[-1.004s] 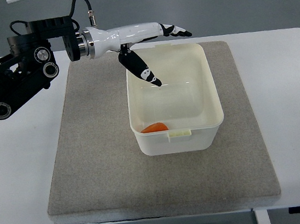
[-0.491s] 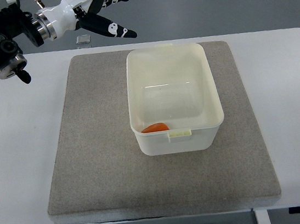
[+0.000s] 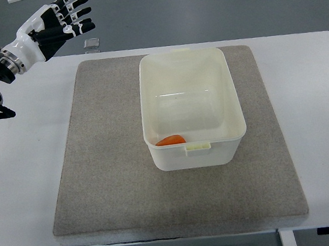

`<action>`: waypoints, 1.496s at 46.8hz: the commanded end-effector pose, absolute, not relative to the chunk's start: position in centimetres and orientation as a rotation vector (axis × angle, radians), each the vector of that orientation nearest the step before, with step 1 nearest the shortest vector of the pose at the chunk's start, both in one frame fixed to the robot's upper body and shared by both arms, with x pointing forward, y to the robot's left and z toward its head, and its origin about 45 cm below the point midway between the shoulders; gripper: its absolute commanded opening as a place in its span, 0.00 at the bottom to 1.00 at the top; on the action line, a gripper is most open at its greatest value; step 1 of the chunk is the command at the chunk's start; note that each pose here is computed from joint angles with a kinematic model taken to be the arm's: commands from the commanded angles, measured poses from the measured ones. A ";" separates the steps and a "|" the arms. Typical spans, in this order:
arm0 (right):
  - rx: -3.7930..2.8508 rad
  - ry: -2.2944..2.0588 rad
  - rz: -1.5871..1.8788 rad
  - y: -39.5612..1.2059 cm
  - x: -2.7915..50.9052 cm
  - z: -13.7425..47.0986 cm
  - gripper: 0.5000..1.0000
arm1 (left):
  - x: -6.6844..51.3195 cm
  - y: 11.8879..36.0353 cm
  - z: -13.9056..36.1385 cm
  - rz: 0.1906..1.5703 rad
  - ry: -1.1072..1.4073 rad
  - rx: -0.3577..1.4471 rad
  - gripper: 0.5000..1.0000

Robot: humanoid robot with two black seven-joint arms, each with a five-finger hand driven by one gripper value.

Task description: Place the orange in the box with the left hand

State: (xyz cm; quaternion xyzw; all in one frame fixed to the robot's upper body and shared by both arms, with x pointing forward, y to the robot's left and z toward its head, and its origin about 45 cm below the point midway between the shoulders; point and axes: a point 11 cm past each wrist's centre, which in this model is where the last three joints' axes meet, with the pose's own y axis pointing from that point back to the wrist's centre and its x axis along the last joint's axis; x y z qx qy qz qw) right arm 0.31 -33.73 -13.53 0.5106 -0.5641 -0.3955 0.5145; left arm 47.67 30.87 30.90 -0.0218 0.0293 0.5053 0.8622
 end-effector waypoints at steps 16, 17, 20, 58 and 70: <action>1.227 -1.356 -0.950 -33.7 0.3 -13.5 0.86 | 48.2 36.7 27.7 1.145 0.334 -0.125 0.99; 1.227 -1.356 -0.950 -33.7 0.3 -13.5 0.86 | 48.2 36.8 27.7 1.148 0.347 -0.132 0.99; 1.227 -1.356 -0.950 -33.7 0.3 -13.5 0.86 | 48.2 36.9 27.5 1.149 0.391 -0.141 0.99; 1.238 -1.351 -0.964 -33.3 0.3 -13.6 0.86 | 48.0 37.5 27.5 1.139 0.546 -0.202 0.99; 1.241 -1.346 -0.957 -33.3 0.3 -13.6 0.86 | 48.0 37.3 27.4 1.135 0.549 -0.202 0.99</action>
